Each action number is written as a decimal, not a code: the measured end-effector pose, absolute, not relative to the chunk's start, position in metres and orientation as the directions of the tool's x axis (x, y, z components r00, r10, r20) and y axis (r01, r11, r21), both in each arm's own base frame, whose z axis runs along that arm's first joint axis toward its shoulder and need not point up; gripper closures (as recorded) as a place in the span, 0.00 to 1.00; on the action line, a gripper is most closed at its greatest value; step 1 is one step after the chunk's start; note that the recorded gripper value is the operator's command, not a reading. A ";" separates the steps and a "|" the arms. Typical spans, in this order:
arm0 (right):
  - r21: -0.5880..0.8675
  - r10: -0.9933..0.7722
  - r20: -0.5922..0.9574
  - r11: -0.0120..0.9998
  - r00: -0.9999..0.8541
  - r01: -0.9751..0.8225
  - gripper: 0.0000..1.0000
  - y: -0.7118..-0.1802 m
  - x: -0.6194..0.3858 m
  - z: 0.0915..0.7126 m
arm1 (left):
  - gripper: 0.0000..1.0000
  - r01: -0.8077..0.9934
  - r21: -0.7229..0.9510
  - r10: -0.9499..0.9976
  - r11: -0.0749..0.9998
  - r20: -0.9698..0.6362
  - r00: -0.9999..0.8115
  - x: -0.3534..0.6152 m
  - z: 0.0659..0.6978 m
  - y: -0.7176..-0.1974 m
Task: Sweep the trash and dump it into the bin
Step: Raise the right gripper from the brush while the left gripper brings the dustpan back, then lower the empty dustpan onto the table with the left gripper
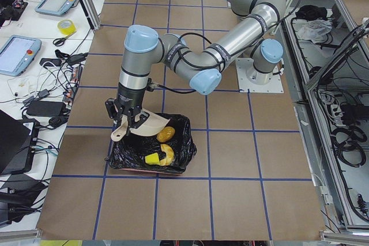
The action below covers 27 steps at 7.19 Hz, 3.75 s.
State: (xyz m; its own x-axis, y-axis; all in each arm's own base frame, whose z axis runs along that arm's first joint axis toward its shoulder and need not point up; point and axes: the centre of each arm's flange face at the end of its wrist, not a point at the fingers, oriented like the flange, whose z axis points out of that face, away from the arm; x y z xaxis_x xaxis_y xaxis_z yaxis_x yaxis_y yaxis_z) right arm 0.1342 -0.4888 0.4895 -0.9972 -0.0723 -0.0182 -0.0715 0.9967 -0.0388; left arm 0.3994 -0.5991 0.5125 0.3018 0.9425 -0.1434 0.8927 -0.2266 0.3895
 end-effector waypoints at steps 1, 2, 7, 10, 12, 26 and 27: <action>-0.029 -0.071 -0.017 0.997 -0.997 -0.071 0.00 -0.488 0.134 0.488 | 1.00 0.930 0.306 0.957 -0.203 -0.137 0.254 0.370 0.510 -0.607; -0.025 -0.070 -0.016 0.997 -0.997 -0.070 0.00 -0.487 0.134 0.488 | 1.00 0.960 0.224 0.973 -0.170 -0.116 0.200 0.331 0.508 -0.616; -0.020 -0.065 -0.015 0.998 -0.998 -0.065 0.00 -0.484 0.134 0.488 | 1.00 0.997 0.036 0.997 -0.062 0.054 0.060 0.096 0.437 -0.676; -0.015 -0.066 0.003 0.998 -0.998 -0.066 0.00 -0.484 0.131 0.485 | 1.00 1.000 0.019 0.995 -0.012 0.096 0.010 0.018 0.346 -0.676; -0.010 -0.064 0.016 0.998 -0.998 -0.064 0.00 -0.484 0.130 0.482 | 1.00 1.000 0.015 0.995 0.004 0.096 -0.006 0.012 0.305 -0.673; -0.009 -0.054 0.033 0.998 -0.998 -0.055 0.00 -0.483 0.127 0.477 | 0.48 1.000 0.021 0.997 0.018 0.073 -0.019 -0.037 0.274 -0.685; -0.010 -0.054 0.033 0.998 -0.998 -0.055 0.00 -0.483 0.127 0.477 | 0.39 0.999 0.017 0.997 0.039 0.072 -0.040 -0.045 0.286 -0.680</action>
